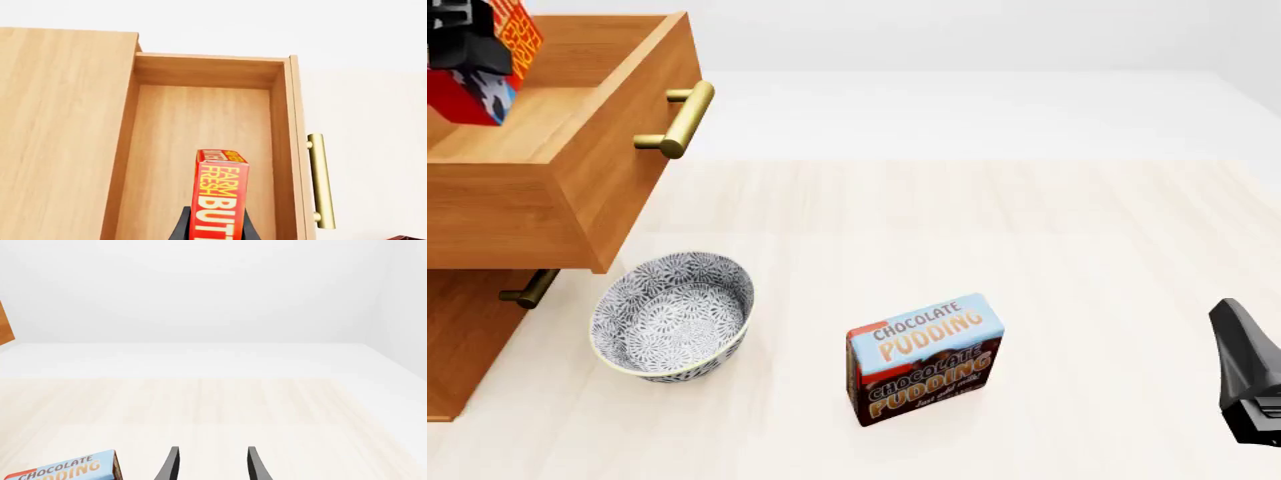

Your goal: Put the butter at the back in the top drawer of the cabinet and close it.

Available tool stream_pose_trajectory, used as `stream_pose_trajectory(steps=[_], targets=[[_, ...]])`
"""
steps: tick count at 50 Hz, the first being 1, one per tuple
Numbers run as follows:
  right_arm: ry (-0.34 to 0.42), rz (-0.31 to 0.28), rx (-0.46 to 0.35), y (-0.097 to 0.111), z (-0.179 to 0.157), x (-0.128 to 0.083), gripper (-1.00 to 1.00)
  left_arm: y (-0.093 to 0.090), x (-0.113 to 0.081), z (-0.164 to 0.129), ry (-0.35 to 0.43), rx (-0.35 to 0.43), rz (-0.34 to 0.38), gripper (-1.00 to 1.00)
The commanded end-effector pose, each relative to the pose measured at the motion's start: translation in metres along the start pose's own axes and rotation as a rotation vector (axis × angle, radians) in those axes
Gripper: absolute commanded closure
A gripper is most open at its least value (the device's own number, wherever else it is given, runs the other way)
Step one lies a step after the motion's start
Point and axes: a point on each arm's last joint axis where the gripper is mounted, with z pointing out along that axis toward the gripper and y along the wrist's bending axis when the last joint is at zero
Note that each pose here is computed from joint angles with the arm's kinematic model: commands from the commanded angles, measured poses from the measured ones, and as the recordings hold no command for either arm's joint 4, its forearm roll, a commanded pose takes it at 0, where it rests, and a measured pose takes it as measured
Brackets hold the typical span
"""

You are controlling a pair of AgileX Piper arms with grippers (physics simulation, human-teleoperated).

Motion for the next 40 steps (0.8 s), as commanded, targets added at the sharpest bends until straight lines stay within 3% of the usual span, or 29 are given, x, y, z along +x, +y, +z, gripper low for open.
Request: stream_pose_trajectory(steps=[1, 40], targets=[[0.0, 0.0, 0.0, 0.0, 0.0, 0.0, -1.0, 0.004, -0.001, 0.003, -0.017, -0.012, 0.013, 1.0], [0.0, 0.0, 0.0, 0.0, 0.0, 0.0, -1.0, 0.006, 0.008, 0.029, 0.002, -0.016, -0.025, 1.0]])
